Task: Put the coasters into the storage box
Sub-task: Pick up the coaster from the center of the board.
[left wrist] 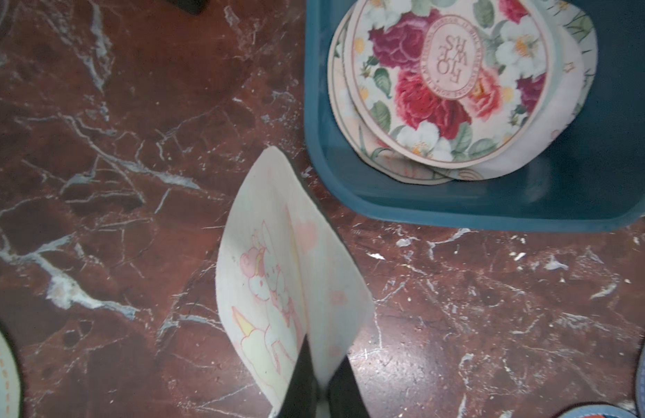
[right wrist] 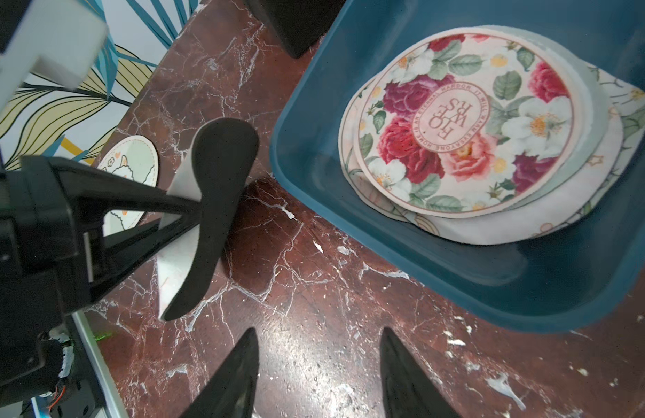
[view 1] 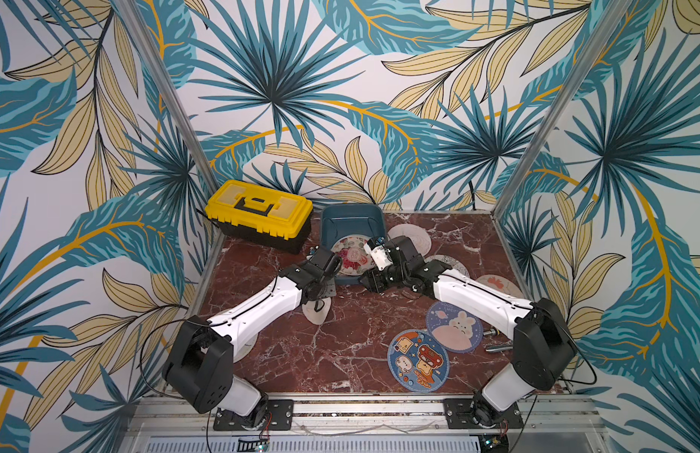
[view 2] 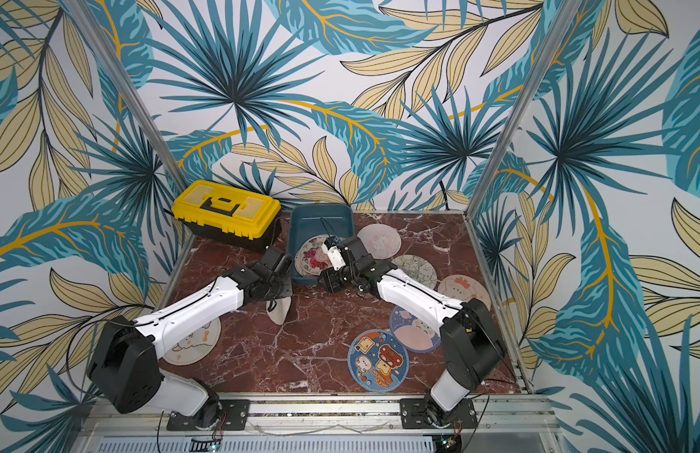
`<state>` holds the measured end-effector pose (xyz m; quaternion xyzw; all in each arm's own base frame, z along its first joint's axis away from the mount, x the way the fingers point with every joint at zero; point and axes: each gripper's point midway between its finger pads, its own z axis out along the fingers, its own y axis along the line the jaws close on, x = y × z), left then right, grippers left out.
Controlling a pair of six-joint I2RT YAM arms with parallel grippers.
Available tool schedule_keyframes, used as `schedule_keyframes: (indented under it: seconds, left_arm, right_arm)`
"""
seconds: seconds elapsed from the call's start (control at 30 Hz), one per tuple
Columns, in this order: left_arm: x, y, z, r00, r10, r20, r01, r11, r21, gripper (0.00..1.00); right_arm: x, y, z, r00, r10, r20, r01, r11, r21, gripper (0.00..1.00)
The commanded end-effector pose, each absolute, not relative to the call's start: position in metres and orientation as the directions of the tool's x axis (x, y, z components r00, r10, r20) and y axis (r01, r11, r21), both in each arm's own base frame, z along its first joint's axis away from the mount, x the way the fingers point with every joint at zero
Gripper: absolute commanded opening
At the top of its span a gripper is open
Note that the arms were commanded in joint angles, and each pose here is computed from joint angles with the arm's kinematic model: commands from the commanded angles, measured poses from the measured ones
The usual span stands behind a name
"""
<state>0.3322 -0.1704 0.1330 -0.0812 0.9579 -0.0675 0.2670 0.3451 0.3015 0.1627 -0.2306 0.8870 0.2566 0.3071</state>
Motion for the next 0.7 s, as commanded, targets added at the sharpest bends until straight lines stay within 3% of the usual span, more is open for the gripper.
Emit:
schedule_keyframes:
  seconds: [0.0,0.4,0.67]
  left_arm:
    - [0.359,-0.191,0.170,-0.798,-0.189,-0.572,-0.051,0.967,-0.250,0.00]
    - [0.390,-0.205,0.202,-0.758,-0.284,-0.587,-0.012,0.906,-0.422,0.00]
    - [0.392,-0.212,0.211,-0.757,-0.297,-0.582,0.013,0.884,-0.468,0.00]
  right_arm:
    - [0.337,0.311,0.170,-0.679,-0.260,-0.687,-0.605,0.728,0.322,0.54]
    - [0.326,0.350,0.173,-0.688,-0.227,-0.689,-0.633,0.653,0.416,0.66]
    - [0.337,0.373,0.171,-0.698,-0.189,-0.691,-0.621,0.640,0.453,0.68]
